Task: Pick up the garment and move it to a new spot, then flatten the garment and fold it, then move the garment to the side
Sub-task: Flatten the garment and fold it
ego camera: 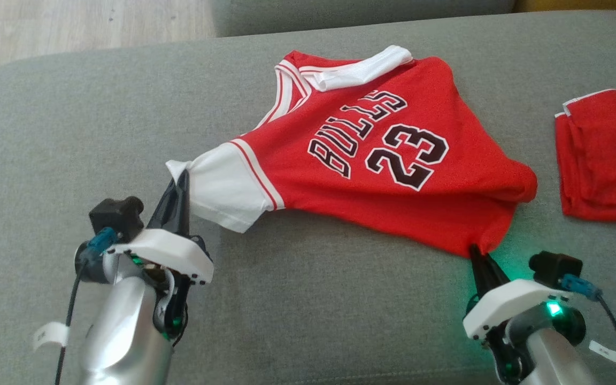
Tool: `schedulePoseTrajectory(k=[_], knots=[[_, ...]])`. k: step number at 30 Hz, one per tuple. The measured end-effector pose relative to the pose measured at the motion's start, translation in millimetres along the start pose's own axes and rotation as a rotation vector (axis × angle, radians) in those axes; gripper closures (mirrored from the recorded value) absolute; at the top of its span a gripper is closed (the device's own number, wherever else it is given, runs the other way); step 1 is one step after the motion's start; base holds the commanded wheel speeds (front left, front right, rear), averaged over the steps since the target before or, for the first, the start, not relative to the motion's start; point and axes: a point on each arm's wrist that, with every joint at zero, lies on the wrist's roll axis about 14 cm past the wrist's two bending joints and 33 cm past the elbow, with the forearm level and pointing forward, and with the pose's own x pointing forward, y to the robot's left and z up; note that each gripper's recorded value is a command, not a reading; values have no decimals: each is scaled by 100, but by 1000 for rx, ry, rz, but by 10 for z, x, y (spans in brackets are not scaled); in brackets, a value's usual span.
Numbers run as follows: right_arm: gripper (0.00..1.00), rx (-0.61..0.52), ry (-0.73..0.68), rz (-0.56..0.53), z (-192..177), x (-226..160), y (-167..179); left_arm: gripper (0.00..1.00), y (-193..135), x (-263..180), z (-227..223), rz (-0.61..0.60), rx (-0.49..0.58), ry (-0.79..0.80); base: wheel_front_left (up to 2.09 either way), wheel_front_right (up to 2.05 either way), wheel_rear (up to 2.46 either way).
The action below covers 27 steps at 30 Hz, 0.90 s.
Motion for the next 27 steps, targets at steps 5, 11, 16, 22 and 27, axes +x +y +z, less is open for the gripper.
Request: schedulePoseTrajectory(k=[5, 11, 16, 22, 27], knots=[[100, -46, -112, 65, 287, -8, 214, 100, 21, -11, 142, 13, -41, -42, 0, 0, 0], [100, -143, -357, 143, 1194, -143, 414, 100, 2, -41, 458, 3, -64, -130, 0, 0, 0], [100, -264, -574, 226, 2072, -449, 713, 100, -36, -25, 901, -27, -84, -229, 0, 0, 0], [100, -402, -784, 332, 2849, -934, 1205, 100, -116, -53, 2006, -89, -64, -467, 0, 0, 0], [100, -495, -873, 384, 3141, -1212, 1487, 100, -142, -301, 2754, -100, -32, -641, 0, 0, 0]])
